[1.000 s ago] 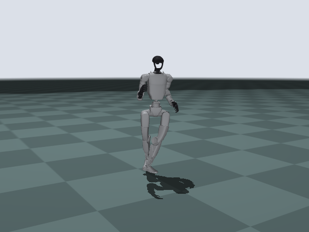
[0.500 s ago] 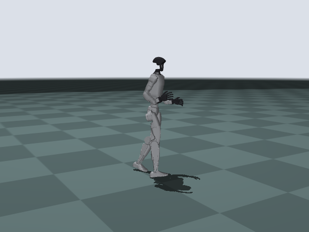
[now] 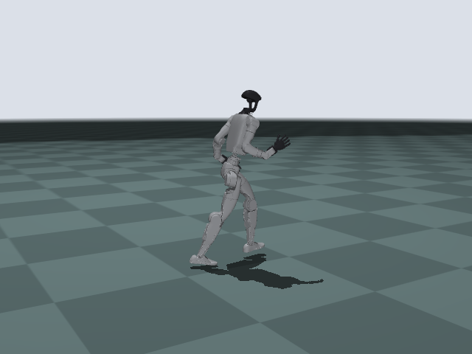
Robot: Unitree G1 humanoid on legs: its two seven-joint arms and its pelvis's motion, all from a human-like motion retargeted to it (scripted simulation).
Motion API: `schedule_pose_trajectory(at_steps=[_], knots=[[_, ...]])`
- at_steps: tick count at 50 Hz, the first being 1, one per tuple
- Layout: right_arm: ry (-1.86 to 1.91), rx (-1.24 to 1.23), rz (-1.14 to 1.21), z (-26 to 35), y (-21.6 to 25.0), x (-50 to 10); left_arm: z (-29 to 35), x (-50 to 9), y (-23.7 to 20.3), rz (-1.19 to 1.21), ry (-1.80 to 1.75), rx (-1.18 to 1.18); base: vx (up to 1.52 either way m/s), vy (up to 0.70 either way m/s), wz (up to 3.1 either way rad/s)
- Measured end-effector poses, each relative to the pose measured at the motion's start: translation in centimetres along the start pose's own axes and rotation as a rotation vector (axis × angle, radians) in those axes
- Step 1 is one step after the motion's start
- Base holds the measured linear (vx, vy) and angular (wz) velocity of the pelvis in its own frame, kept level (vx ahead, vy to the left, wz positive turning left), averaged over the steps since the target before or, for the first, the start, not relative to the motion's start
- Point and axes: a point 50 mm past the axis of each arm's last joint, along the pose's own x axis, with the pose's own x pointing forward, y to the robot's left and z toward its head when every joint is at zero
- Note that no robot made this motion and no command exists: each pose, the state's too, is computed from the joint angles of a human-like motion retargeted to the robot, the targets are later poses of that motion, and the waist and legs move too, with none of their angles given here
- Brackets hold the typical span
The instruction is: Walk run
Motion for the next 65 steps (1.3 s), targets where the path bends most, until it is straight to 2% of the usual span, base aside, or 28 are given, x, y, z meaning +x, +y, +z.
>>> schedule_pose_trajectory(at_steps=[5,9,15,18,20,23,27,30,33,37,40,45,48,52,55,57,60,65], knots=[[0.110,-0.006,-0.038,-0.2,0.0,-2.9,0.5,1.4,-1.4,0.135,0.024,-0.152,1.42,0.07,0.36],[0.254,-0.022,-0.132,-0.2,0.7,-6.2,3.4,6.3,-2.2,0.168,-0.083,-0.250,1.55,-0.18,2.18],[0.335,-0.065,-0.227,0.2,0.7,-8.2,15.3,16.2,0.4,0.111,-0.570,-0.417,1.47,-0.48,1.61],[0.356,-0.089,-0.187,0.5,-0.3,-8.8,20.8,17.8,1.5,0.052,-0.773,-0.506,1.78,-0.49,1.08],[0.367,-0.119,-0.154,0.6,-1.0,-9.0,22.2,17.8,2.3,0.008,-0.842,-0.507,1.71,-0.47,1.19],[0.358,-0.161,-0.122,0.7,-1.9,-8.8,20.7,16.9,3.0,-0.011,-0.820,-0.449,1.74,-0.53,0.73],[0.296,-0.161,-0.078,0.3,-1.9,-6.9,15.3,14.3,2.9,0.025,-0.649,-0.345,1.99,-0.76,-0.41],[0.181,-0.141,-0.074,0.6,-1.7,-4.3,10.9,11.8,1.2,0.016,-0.473,-0.292,1.97,-0.64,-1.78],[0.081,-0.096,-0.114,1.0,-2.4,-2.2,4.5,6.7,-1.7,-0.065,-0.194,-0.192,2.03,-0.79,-0.30],[-0.025,-0.061,-0.098,0.8,-3.3,0.6,0.3,-0.2,-6.3,-0.095,0.093,-0.308,2.33,-0.31,-1.27],[-0.037,-0.109,-0.056,0.8,-4.3,1.0,-0.6,-3.3,-7.0,-0.009,0.175,-0.408,2.42,-0.37,-1.67],[0.167,-0.137,-0.042,-0.8,-4.2,-2.7,0.4,-2.2,-5.7,0.181,0.141,-0.429,2.45,-0.30,-0.31],[0.249,-0.102,-0.074,-1.7,-2.9,-4.4,2.7,2.9,-3.7,0.223,-0.008,-0.397,2.67,-0.48,1.71],[0.311,-0.045,-0.099,-1.3,-0.7,-6.7,7.6,9.0,0.4,0.235,-0.273,-0.339,2.60,-0.72,1.21],[0.391,-0.011,-0.140,-0.8,-0.4,-9.2,13.0,13.3,2.9,0.229,-0.547,-0.460,2.71,-0.60,0.67],[0.475,-0.041,-0.113,-0.2,-1.3,-11.4,17.3,15.0,3.1,0.146,-0.727,-0.524,2.67,-0.67,0.80],[0.561,-0.097,0.002,0.0,-2.1,-12.8,21.4,15.1,4.6,0.108,-0.898,-0.442,2.61,-0.71,1.10],[0.580,-0.201,0.114,0.1,-3.8,-12.6,19.7,13.5,4.9,0.106,-0.834,-0.362,2.49,-0.67,0.22]])
